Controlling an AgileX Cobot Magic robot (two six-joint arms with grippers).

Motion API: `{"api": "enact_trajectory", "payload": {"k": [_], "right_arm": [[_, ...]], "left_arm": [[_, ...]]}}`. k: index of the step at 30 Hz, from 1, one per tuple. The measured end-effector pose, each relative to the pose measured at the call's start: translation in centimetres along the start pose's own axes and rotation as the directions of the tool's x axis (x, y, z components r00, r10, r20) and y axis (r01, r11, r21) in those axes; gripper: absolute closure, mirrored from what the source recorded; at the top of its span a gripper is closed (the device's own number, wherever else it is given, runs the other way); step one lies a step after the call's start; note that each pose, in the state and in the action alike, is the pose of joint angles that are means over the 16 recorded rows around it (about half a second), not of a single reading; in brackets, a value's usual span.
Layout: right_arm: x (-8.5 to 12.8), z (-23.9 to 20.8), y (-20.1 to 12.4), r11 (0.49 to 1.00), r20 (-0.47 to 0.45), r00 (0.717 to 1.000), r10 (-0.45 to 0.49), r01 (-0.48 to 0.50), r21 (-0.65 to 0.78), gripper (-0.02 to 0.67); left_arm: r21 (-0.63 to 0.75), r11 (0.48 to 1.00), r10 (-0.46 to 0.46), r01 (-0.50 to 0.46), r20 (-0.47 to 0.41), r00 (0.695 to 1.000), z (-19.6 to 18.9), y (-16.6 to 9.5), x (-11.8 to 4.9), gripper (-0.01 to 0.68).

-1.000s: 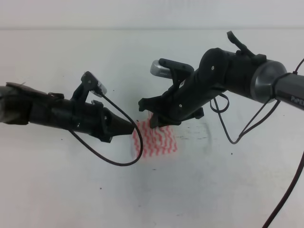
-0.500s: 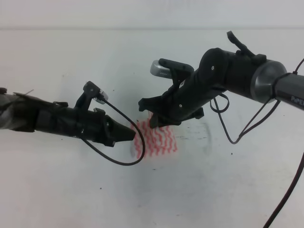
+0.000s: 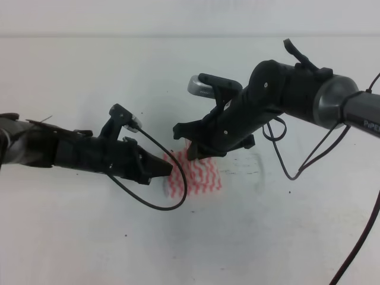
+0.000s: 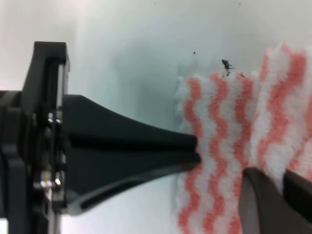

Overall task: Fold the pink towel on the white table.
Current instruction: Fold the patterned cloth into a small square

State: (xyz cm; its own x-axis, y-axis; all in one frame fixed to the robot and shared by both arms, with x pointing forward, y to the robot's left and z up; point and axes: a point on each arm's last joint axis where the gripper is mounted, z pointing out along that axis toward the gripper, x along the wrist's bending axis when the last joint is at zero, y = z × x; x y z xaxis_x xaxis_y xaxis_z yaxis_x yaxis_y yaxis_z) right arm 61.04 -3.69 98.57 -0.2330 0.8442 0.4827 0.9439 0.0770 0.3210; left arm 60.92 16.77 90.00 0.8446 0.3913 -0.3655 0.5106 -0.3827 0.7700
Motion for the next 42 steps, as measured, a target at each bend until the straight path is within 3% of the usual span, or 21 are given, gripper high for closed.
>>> {"api": "enact_trajectory", "payload": {"k": [42], "right_arm": [[0.66,0.45,-0.53,1.000,-0.011,1.000,-0.005,0.005,0.022,0.659]], "left_arm": [[0.011,1.000,0.017,-0.017,-0.010,1.000,0.54,0.14,-0.28,0.677]]}}
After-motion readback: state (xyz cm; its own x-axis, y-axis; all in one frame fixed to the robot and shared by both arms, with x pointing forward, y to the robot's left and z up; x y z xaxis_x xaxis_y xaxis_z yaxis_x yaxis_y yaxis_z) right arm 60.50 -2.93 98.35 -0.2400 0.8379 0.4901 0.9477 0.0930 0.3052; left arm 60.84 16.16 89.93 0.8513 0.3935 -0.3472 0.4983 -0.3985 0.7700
